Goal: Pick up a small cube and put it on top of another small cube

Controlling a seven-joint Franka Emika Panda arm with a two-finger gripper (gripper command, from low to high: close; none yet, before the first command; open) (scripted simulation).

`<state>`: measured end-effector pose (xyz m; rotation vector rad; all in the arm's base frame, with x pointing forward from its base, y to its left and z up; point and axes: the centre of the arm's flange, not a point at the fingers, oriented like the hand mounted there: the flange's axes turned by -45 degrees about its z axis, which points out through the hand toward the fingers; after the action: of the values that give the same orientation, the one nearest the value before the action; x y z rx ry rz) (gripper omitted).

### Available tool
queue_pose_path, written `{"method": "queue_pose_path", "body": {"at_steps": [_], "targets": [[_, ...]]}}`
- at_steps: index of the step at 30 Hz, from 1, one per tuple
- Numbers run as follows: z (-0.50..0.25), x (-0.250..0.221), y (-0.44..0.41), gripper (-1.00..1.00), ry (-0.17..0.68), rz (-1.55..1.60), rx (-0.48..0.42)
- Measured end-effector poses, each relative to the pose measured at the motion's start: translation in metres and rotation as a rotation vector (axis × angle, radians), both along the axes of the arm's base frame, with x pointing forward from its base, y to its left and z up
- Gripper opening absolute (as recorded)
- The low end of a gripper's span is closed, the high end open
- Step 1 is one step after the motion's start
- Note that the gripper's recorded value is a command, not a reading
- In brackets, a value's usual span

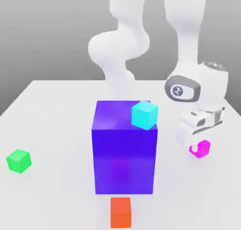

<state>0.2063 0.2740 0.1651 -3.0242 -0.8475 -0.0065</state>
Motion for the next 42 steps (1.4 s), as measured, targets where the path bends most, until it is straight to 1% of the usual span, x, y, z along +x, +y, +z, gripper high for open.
{"method": "queue_pose_path", "body": {"at_steps": [4, 12, 16, 21, 23, 27, 30, 33, 36, 39, 41, 42], "targets": [[0.029, -0.001, 0.004, -1.00, -0.009, 0.008, 0.012], [0.071, 0.079, -0.010, -1.00, -0.107, -0.116, 0.108], [0.093, 0.120, -0.029, -1.00, -0.164, -0.173, 0.140], [0.107, 0.184, -0.111, -1.00, -0.204, -0.293, 0.120], [0.109, 0.204, -0.161, -1.00, -0.207, -0.354, 0.099], [0.107, 0.223, -0.279, -1.00, -0.188, -0.484, 0.049], [0.104, 0.214, -0.368, -1.00, -0.164, -0.577, 0.019], [0.102, 0.188, -0.453, -1.00, -0.136, -0.669, -0.004], [0.100, 0.145, -0.530, -1.00, -0.104, -0.757, -0.018], [0.096, 0.092, -0.590, -1.00, -0.068, -0.833, -0.021], [0.090, 0.058, -0.613, -1.00, -0.036, -0.873, -0.015], [0.084, 0.052, -0.613, -1.00, -0.015, -0.870, -0.007]]}}
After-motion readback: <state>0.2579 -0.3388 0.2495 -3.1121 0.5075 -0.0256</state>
